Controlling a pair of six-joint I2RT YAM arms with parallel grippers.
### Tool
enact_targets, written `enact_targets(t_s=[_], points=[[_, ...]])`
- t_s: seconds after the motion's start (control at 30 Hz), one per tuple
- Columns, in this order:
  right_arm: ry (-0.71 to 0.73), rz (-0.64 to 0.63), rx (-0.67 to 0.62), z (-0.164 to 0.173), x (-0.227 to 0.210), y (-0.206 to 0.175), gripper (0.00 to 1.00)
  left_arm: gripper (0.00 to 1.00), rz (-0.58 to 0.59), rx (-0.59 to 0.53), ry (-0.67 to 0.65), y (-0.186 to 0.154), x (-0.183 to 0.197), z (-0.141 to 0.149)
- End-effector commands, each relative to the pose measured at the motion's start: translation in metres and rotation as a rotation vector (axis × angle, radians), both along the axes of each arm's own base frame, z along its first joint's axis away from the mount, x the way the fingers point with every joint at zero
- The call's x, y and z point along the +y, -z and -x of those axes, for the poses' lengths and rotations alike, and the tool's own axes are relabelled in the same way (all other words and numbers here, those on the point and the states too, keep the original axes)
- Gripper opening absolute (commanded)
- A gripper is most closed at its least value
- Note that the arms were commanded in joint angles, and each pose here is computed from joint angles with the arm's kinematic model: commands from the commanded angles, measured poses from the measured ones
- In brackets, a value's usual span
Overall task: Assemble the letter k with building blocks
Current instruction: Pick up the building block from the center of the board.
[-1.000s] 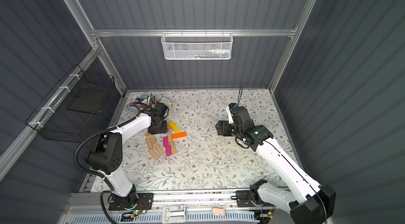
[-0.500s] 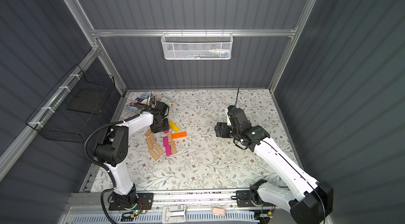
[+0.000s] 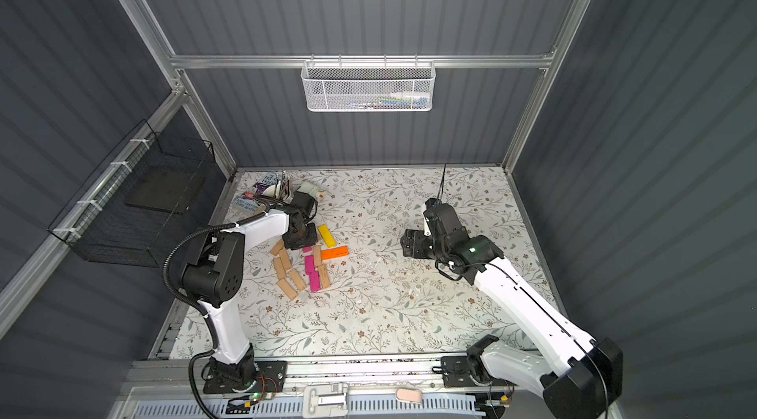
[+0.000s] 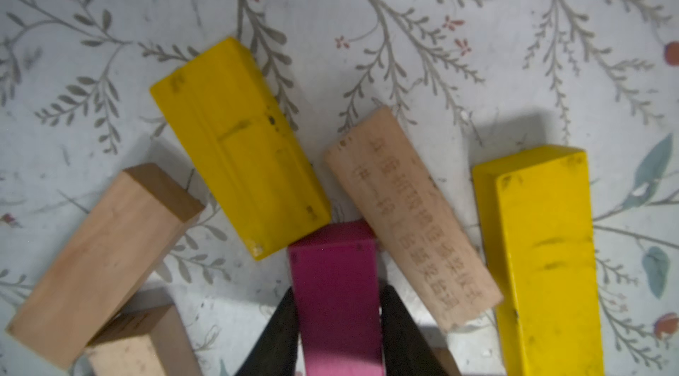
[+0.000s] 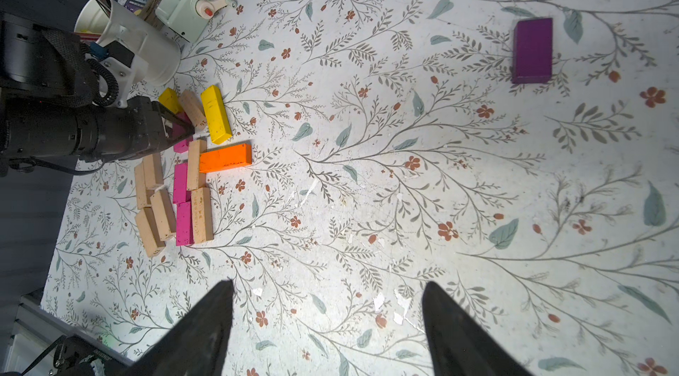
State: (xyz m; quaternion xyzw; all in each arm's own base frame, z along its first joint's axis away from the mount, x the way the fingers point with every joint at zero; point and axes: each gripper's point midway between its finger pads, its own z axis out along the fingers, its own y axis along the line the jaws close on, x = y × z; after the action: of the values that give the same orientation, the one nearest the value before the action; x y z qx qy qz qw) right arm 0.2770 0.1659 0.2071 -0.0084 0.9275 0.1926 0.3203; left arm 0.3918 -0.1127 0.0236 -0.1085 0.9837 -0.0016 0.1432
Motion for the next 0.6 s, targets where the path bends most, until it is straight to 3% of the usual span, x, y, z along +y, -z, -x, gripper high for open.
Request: enact_targets(t_s=[0.0,0.13,0.27,0.4,0.57], points=[[0.022,-0.009,-0.013,-0.001,-0.001,-0.004,0.81,0.28,-0.002,0.031,-0.004,0.0,0.006,0.012],[0.066,-0.012,-0.018,-0.004,-0.005,-0.005,0.82,0.17,0.053,-0.002,0.011,-0.021,-0.001,0.017],[0.168,0.017,-0.041,-0.008,-0.022,-0.007,0.85,0.15,0.157,-0.082,0.036,-0.056,-0.026,0.02],[0.274,0.039,-0.085,-0.009,-0.043,-0.012,0.89,0.14,0.22,-0.151,0.125,-0.085,-0.094,0.022],[0.367,0.02,-0.144,0.001,-0.065,-0.019,0.92,0.13,0.276,-0.204,0.218,-0.081,-0.189,0.03]])
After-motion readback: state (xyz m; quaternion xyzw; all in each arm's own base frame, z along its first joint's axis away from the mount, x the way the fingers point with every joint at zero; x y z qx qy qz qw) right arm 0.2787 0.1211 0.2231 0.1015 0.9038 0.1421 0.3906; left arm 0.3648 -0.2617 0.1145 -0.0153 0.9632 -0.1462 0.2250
